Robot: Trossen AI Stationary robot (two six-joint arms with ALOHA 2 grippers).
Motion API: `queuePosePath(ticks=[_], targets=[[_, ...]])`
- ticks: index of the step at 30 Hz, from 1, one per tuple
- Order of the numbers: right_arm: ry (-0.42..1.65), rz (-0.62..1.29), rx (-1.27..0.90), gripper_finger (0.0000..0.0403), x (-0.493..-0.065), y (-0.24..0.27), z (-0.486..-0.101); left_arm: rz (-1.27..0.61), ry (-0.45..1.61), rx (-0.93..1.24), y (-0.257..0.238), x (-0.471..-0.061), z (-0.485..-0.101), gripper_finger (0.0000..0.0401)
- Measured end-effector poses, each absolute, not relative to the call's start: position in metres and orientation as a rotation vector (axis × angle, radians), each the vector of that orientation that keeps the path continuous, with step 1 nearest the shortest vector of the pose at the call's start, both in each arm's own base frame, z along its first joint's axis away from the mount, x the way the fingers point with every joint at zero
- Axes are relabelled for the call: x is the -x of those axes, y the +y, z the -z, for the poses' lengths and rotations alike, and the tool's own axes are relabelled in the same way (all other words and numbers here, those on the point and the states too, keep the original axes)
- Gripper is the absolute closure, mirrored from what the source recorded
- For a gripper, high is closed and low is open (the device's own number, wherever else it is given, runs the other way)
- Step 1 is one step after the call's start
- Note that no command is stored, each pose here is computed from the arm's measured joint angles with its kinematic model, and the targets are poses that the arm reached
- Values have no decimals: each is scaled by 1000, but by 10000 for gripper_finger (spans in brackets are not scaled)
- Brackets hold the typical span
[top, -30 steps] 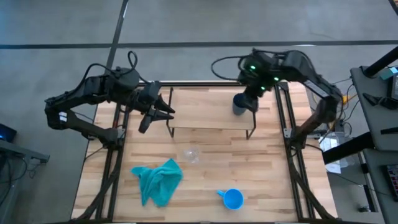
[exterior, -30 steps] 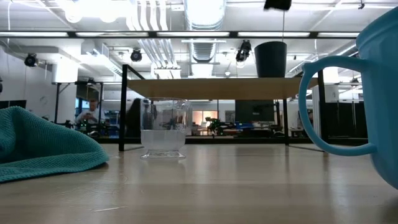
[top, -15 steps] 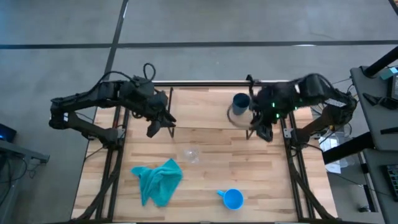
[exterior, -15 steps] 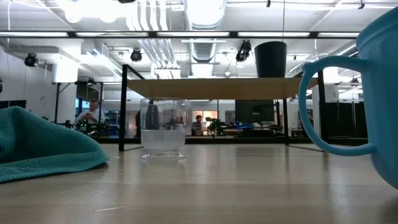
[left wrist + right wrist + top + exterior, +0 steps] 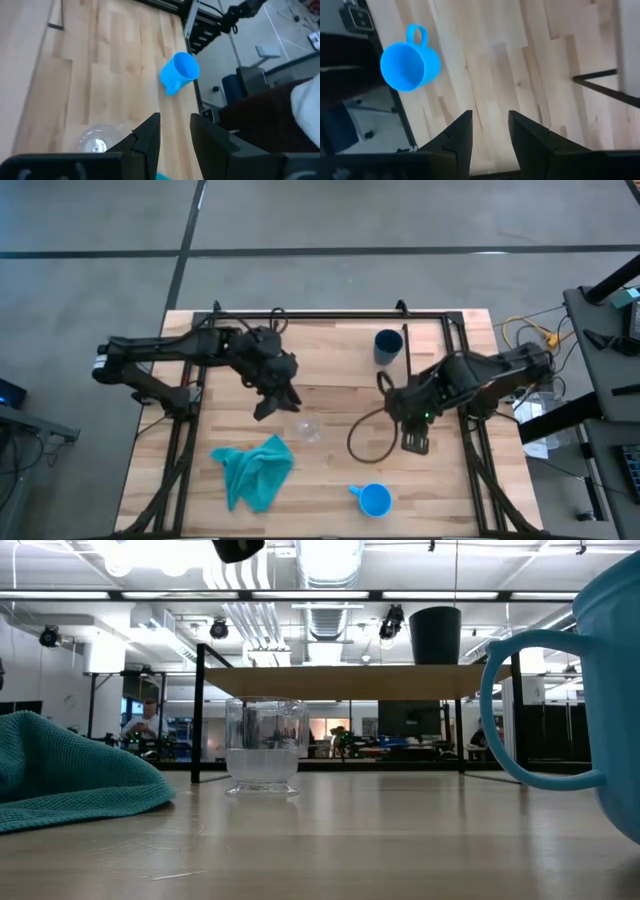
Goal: Stack small to large cups/mugs on shelf
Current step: Put the transparent mug on the shelf
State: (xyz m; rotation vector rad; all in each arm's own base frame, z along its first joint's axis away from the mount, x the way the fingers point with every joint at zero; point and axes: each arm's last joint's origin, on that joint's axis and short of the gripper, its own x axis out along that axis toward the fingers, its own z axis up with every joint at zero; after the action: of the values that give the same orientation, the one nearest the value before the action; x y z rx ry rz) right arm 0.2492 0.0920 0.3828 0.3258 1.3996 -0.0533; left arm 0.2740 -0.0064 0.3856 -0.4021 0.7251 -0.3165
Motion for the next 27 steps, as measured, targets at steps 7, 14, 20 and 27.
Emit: queuePosePath(ticks=[7, 14, 20, 27], targets=[[1388, 18, -308, 292, -258, 105, -378, 386, 807, 412, -22, -290, -369, 308], [1316, -10, -340, 301, -257, 108, -396, 410, 922, 401, -41, -314, -339, 308], [1219, -46, -380, 308, -252, 106, -423, 320, 1024, 371, -45, -336, -307, 308], [1137, -45, -383, 306, -248, 104, -441, 183, 1085, 323, -49, -348, -285, 308]])
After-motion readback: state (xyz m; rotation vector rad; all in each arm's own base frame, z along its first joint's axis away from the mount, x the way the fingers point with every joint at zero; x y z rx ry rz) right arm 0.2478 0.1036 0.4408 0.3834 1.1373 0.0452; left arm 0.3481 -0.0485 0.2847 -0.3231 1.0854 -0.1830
